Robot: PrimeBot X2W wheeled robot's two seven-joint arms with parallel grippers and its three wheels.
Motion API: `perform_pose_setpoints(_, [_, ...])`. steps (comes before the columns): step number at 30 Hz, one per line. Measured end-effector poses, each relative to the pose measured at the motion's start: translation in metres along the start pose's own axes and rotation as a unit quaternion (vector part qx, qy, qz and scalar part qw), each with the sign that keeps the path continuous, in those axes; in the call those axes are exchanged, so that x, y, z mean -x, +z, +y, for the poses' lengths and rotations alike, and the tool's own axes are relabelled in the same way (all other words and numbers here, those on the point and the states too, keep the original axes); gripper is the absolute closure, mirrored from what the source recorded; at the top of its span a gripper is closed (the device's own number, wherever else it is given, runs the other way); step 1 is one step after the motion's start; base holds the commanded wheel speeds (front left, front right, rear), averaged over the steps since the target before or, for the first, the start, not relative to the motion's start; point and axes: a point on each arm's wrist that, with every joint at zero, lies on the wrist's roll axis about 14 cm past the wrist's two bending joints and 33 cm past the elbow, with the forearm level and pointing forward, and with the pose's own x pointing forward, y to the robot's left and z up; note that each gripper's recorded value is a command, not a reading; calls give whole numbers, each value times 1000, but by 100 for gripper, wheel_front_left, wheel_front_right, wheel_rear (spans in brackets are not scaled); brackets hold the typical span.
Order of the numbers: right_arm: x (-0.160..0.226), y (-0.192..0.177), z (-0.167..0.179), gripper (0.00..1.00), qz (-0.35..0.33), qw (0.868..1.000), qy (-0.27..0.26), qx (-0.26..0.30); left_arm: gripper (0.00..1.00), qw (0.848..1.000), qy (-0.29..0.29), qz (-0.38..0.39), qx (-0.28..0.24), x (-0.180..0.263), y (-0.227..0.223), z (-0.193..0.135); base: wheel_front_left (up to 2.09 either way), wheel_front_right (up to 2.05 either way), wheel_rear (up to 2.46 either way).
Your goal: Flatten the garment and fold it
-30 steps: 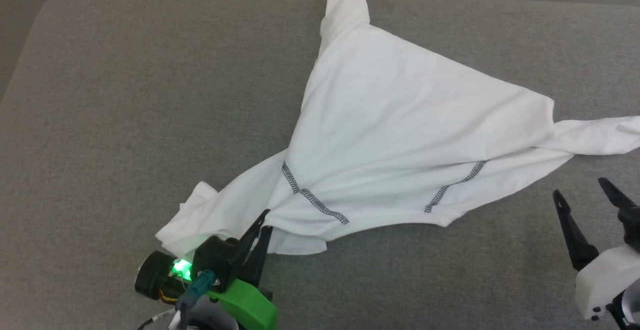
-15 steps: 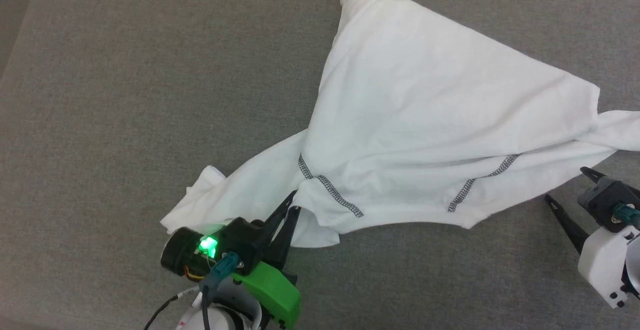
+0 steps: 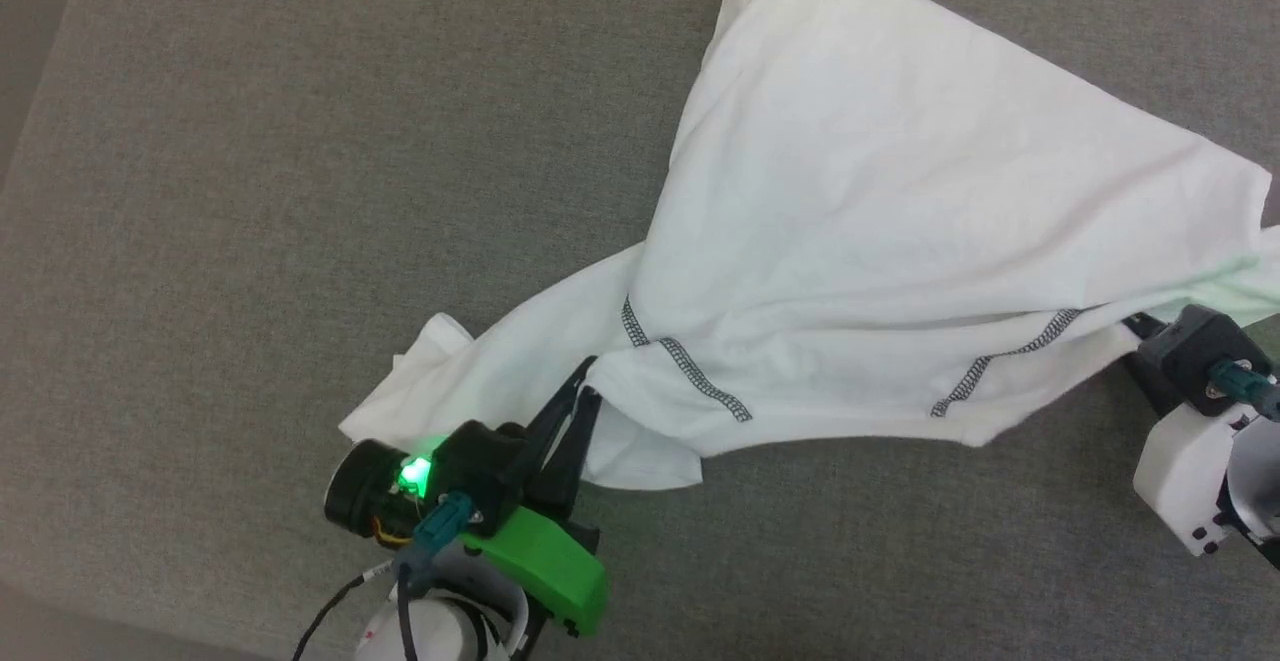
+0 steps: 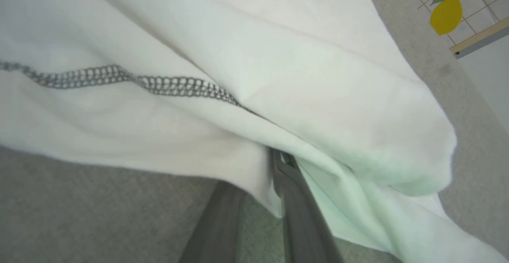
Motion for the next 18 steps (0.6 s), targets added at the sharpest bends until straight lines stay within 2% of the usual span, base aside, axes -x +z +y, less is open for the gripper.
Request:
perform_pose_setpoints(5, [10, 20, -18, 100, -48, 997, -48, -27, 100, 999, 17, -48, 6, 1, 23, 8, 0, 0, 0])
perform_pose_setpoints(9, [34, 56, -43, 100, -121, 986, -110, -44, 100, 994, 24, -106, 16, 6, 55, 12, 0, 0, 0])
perform_pose_setpoints(13, [72, 96, -64, 100, -198, 964, -171, -51, 100, 984, 23, -178, 15, 10, 100, 15, 0, 0, 0])
perform_pose_setpoints(18, [127, 147, -83, 100, -280, 932, -228, -37, 100, 962, 0, -273, -12, 18, 176, 9, 0, 0, 0])
